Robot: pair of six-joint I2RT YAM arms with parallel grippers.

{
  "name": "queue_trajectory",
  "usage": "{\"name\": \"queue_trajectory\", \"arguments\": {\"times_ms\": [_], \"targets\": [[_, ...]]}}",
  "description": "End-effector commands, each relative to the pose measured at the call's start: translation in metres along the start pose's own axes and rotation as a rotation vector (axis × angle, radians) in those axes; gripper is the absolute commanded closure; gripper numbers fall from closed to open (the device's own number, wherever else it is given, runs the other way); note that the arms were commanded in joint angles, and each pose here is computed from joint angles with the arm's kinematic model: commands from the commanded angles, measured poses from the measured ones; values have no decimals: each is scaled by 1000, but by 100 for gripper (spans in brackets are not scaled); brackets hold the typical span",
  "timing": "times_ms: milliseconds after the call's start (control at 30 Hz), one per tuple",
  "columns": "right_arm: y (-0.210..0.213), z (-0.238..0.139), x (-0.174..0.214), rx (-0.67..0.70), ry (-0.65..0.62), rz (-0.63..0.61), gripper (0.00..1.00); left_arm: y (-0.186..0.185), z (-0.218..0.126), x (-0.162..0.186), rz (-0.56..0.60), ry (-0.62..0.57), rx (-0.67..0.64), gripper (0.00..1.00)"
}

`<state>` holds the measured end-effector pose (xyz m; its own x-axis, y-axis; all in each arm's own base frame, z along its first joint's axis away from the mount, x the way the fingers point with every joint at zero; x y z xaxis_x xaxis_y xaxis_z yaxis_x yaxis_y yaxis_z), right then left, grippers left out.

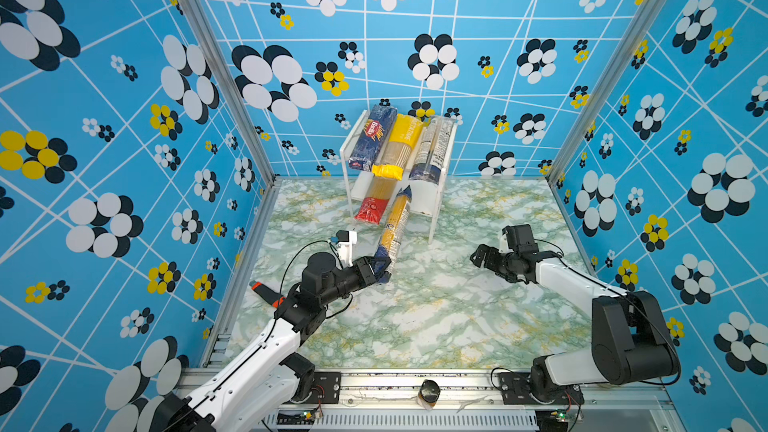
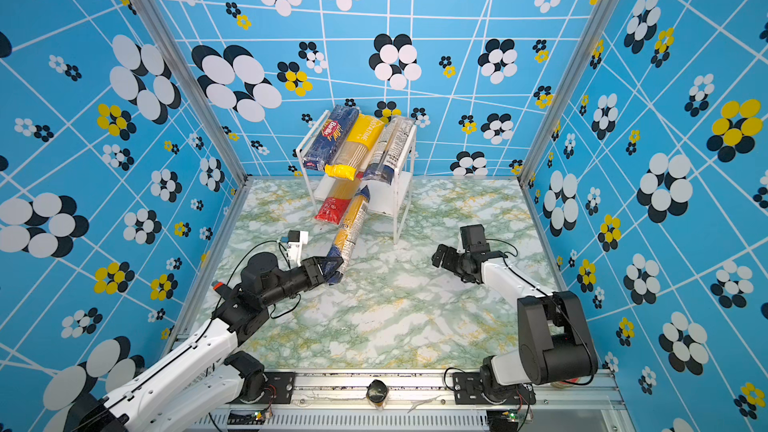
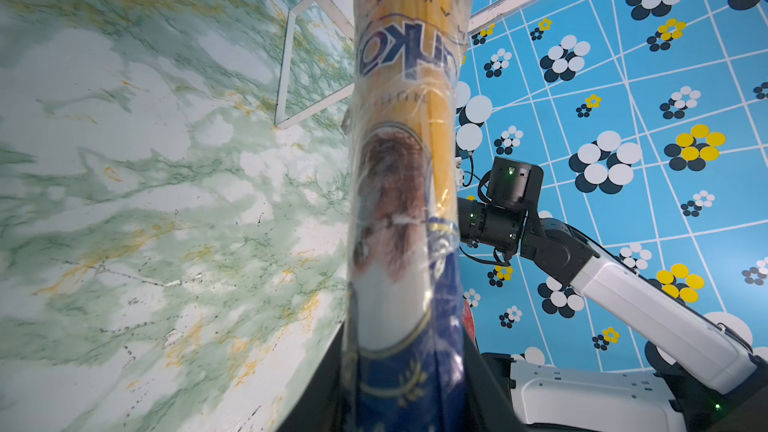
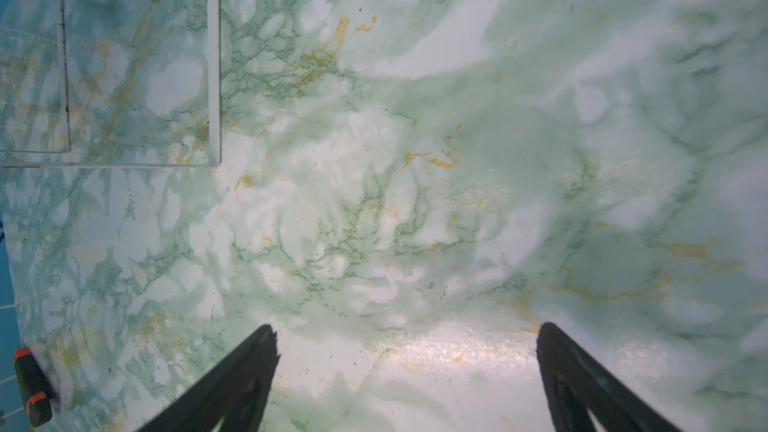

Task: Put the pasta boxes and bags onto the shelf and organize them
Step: 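Carry the Ankara bag upright to the shelf's lower tier beside the red bag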

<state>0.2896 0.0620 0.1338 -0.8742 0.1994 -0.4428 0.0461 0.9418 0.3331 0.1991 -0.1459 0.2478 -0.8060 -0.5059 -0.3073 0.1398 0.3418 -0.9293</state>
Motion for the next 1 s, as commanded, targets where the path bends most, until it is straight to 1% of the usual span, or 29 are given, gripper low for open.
{"name": "queue_trajectory", "arguments": {"times_ms": [0, 500, 767, 967], "targets": [[-3, 2, 4, -2, 10, 4, 1, -63, -7, -27, 161, -129, 246, 100], [-3, -2, 5, -9, 3, 1, 1, -77, 21, -48, 185, -116, 258, 100], [-4, -5, 6, -9, -2, -1, 1, -74, 41, -59, 174, -90, 243, 100], [-6, -7, 7, -5, -3, -1, 1, -74, 50, -66, 172, -91, 229, 100]]}}
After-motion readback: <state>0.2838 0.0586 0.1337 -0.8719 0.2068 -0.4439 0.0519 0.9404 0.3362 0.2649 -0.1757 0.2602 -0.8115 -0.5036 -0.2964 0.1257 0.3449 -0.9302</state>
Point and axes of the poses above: each gripper's point midway between its finger pads, its own z axis out along the fingers, its own y axis along the line the jaws close on, x = y × z, the point moved 9 cm from there along -z, back along the fingers, and after that the axes turned 9 degrees about -z, right-handed, at the moved point
